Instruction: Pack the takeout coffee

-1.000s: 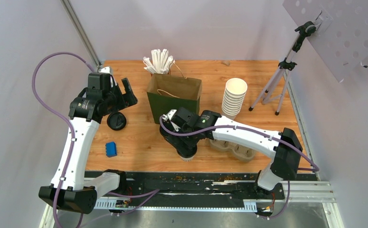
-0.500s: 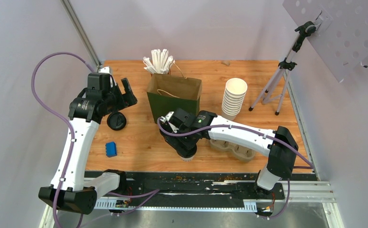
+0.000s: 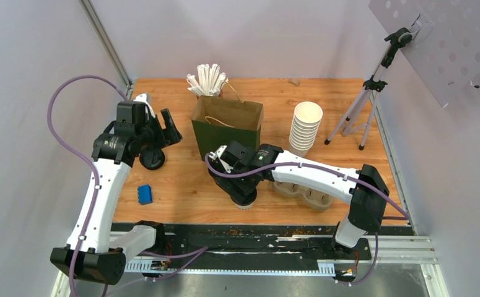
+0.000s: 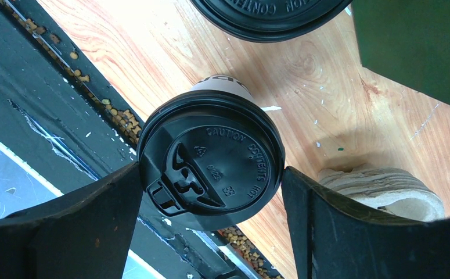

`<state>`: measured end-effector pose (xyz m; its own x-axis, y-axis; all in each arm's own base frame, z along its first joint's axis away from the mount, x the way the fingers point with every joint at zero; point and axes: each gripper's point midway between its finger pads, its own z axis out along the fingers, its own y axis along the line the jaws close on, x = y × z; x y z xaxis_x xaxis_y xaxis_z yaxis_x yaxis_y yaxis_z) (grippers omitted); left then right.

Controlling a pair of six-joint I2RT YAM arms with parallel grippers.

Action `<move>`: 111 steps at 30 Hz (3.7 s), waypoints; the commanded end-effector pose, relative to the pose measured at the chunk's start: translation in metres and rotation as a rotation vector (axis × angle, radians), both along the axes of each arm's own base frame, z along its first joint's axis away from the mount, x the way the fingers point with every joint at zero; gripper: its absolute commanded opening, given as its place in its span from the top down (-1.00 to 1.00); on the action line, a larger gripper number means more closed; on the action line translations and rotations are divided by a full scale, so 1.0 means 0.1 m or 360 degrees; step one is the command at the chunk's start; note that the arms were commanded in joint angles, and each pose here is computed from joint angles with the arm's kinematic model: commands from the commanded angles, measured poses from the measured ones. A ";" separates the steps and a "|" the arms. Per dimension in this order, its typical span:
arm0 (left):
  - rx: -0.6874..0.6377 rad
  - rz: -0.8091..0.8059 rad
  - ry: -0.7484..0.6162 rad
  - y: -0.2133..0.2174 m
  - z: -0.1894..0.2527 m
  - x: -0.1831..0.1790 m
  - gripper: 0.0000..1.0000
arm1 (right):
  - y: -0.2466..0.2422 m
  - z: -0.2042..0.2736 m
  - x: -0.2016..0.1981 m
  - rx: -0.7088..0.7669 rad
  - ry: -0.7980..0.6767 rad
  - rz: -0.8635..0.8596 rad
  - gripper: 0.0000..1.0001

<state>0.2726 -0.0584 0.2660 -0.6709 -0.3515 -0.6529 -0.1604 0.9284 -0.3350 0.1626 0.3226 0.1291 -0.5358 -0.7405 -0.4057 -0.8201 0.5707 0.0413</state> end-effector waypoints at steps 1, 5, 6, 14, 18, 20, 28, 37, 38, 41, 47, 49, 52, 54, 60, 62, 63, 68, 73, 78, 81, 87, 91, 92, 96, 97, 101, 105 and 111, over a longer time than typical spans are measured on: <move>-0.0147 -0.0110 0.0003 -0.19 -0.15 -0.19 -0.78 | -0.04 0.15 0.02 0.0025 -0.0048 0.0008 -0.56; -0.0392 -0.0161 0.0026 -0.43 -0.43 -0.31 -0.64 | -0.10 0.17 0.00 0.0032 -0.0054 -0.0016 -0.55; -0.0456 -0.0163 0.0026 -0.50 -0.49 -0.33 -0.61 | -0.12 0.17 -0.01 0.0035 -0.0055 -0.0021 -0.54; -0.0818 -0.0219 -0.0086 -0.90 -0.77 -0.19 -0.61 | -0.14 0.16 -0.03 0.0059 -0.0045 -0.0048 -0.52; -0.0826 -0.0252 -0.0067 -0.96 -0.94 -0.13 -0.61 | -0.13 0.17 -0.03 0.0069 -0.0044 -0.0050 -0.52; -0.0850 -0.0273 -0.0078 -1.00 -0.99 -0.11 -0.60 | -0.13 0.17 -0.04 0.0071 -0.0045 -0.0048 -0.52; -0.0839 -0.0326 0.0005 -1.11 -1.22 -0.13 -0.54 | -0.11 0.14 -0.03 0.0067 -0.0040 -0.0039 -0.52; -0.0810 -0.0369 0.0059 -1.17 -1.36 -0.18 -0.36 | -0.11 0.10 -0.02 0.0059 -0.0035 -0.0036 -0.51; -0.0801 -0.0373 0.0071 -1.17 -1.39 -0.19 -0.35 | -0.11 0.10 -0.03 0.0058 -0.0034 -0.0035 -0.51; -0.0789 -0.0385 0.0085 -1.19 -1.42 -0.21 -0.34 | -0.11 0.09 -0.03 0.0061 -0.0027 -0.0034 -0.51; -0.0782 -0.0409 0.0089 -1.21 -1.41 -0.21 -0.14 | -0.12 0.07 -0.03 0.0050 -0.0020 -0.0032 -0.51; -0.0758 -0.0409 0.0093 -1.19 -1.38 -0.22 -0.05 | -0.13 0.07 -0.02 0.0048 -0.0019 -0.0031 -0.51; -0.0693 -0.0382 0.0095 -1.13 -1.32 -0.21 0.07 | -0.12 0.08 -0.02 0.0054 -0.0023 -0.0030 -0.51; -0.0651 -0.0370 0.0106 -1.09 -1.29 -0.22 0.16 | -0.12 0.08 -0.02 0.0058 -0.0022 -0.0032 -0.51; -0.0562 -0.0336 0.0140 -0.99 -1.26 -0.29 0.40 | -0.13 0.09 -0.02 0.0059 -0.0024 -0.0030 -0.51; -0.0535 -0.0301 0.0137 -0.94 -1.24 -0.30 0.41 | -0.13 0.08 -0.02 0.0056 -0.0024 -0.0028 -0.51; -0.0514 -0.0287 0.0145 -0.91 -1.24 -0.32 0.42 | -0.13 0.09 -0.02 0.0059 -0.0025 -0.0027 -0.51; -0.0313 -0.0199 0.0207 -0.65 -1.22 -0.40 0.41 | -0.14 0.11 -0.01 0.0064 -0.0034 -0.0019 -0.51; -0.0207 -0.0048 0.0210 -0.27 -1.16 -0.44 0.41 | -0.15 0.12 -0.01 0.0065 -0.0041 -0.0009 -0.51; -0.0203 0.0049 0.0234 -0.05 -1.21 -0.45 0.41 | -0.16 0.15 -0.01 0.0063 -0.0052 0.0010 -0.51; -0.0184 0.0100 0.0268 0.02 -1.29 -0.44 0.41 | -0.16 0.16 0.00 0.0058 -0.0056 0.0019 -0.51; -0.0169 0.0166 0.0229 0.14 -1.28 -0.34 0.40 | -0.20 0.18 0.01 0.0044 -0.0066 0.0030 -0.51; -0.0214 0.0217 0.0222 0.18 -1.34 -0.31 0.39 | -0.23 0.19 0.01 0.0040 -0.0071 0.0034 -0.51; -0.0225 0.0231 0.0218 0.19 -1.35 -0.30 0.39 | -0.23 0.19 0.00 0.0038 -0.0071 0.0034 -0.51; -0.0242 0.0257 0.0246 0.21 -1.41 -0.33 0.25 | -0.26 0.19 0.01 0.0031 -0.0075 0.0037 -0.51; -0.0234 0.0269 0.0259 0.22 -1.43 -0.35 0.21 | -0.26 0.19 0.01 0.0032 -0.0076 0.0038 -0.51; -0.0210 0.0310 0.0304 0.26 -1.46 -0.44 -0.10 | -0.25 0.19 0.01 0.0038 -0.0072 0.0045 -0.51; -0.0194 0.0344 0.0331 0.29 -1.35 -0.50 -0.38 | -0.25 0.22 0.02 0.0042 -0.0072 0.0046 -0.51; -0.0097 0.0369 0.0277 0.40 -0.85 -0.49 -0.66 | -0.29 0.39 -0.01 0.0057 -0.0082 0.0051 -0.51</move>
<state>0.2175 -0.0292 0.1347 -0.7072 -0.5598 -0.4318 -0.4364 0.8261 -0.3564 0.1604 0.2943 0.1356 -0.5131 -0.7623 -0.3944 -0.8337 0.5520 0.0177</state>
